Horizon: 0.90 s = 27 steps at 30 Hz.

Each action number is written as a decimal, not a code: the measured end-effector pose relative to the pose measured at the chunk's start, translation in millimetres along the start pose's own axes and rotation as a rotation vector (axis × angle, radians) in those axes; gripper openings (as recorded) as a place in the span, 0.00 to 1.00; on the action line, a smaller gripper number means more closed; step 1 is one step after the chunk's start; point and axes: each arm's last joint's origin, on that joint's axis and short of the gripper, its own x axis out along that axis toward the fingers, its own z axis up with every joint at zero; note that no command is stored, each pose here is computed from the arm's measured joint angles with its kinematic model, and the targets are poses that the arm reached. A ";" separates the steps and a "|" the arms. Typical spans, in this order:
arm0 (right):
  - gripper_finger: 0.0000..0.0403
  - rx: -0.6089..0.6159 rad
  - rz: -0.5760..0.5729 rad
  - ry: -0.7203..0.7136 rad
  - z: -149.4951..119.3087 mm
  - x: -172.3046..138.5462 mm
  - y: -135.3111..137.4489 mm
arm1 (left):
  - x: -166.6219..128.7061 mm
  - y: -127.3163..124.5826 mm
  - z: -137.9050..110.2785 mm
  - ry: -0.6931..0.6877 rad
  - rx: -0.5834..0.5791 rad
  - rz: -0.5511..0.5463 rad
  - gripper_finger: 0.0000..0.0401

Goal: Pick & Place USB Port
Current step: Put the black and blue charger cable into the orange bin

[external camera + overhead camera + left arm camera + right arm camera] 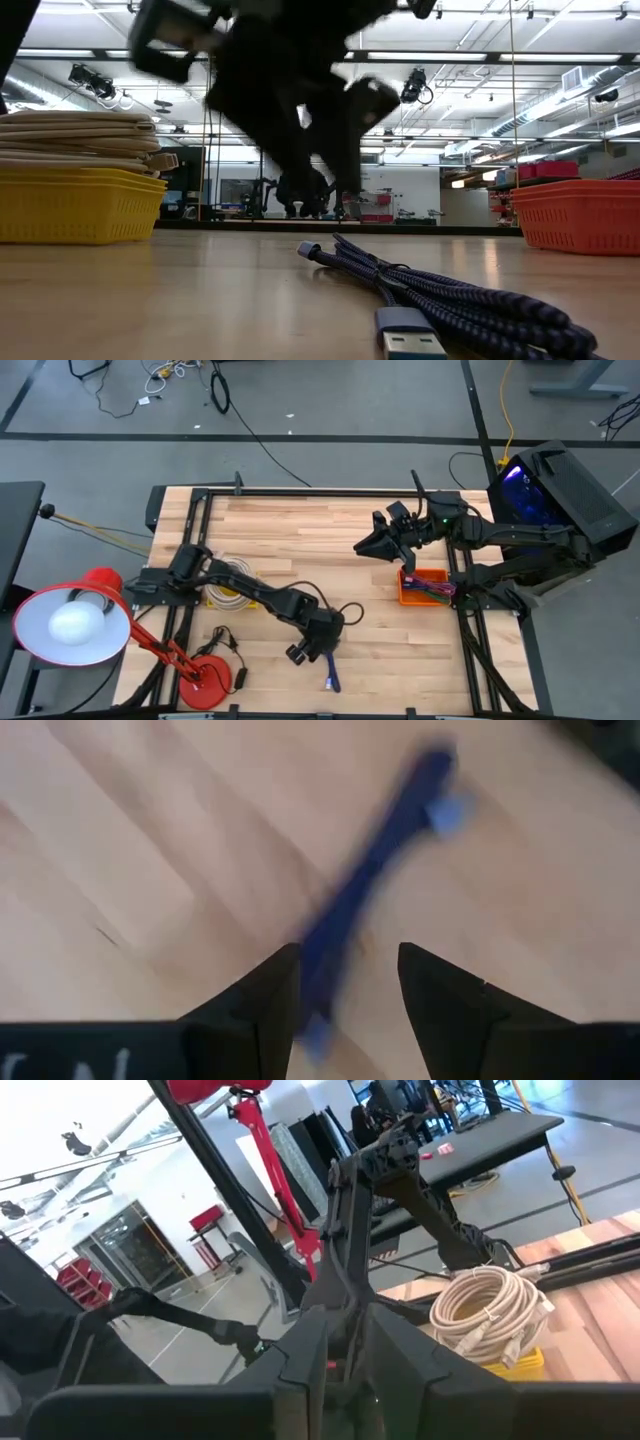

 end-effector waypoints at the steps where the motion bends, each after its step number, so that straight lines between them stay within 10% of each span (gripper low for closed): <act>1: 0.19 -0.001 -0.001 -0.002 0.2 0.0 0.0 | 4.6 -1.9 -3.2 0.027 -0.003 -0.013 0.44; 27: 0.19 -0.006 -0.030 -0.024 1.1 0.1 -0.7 | 54.0 0.4 -17.7 0.108 0.058 0.062 0.36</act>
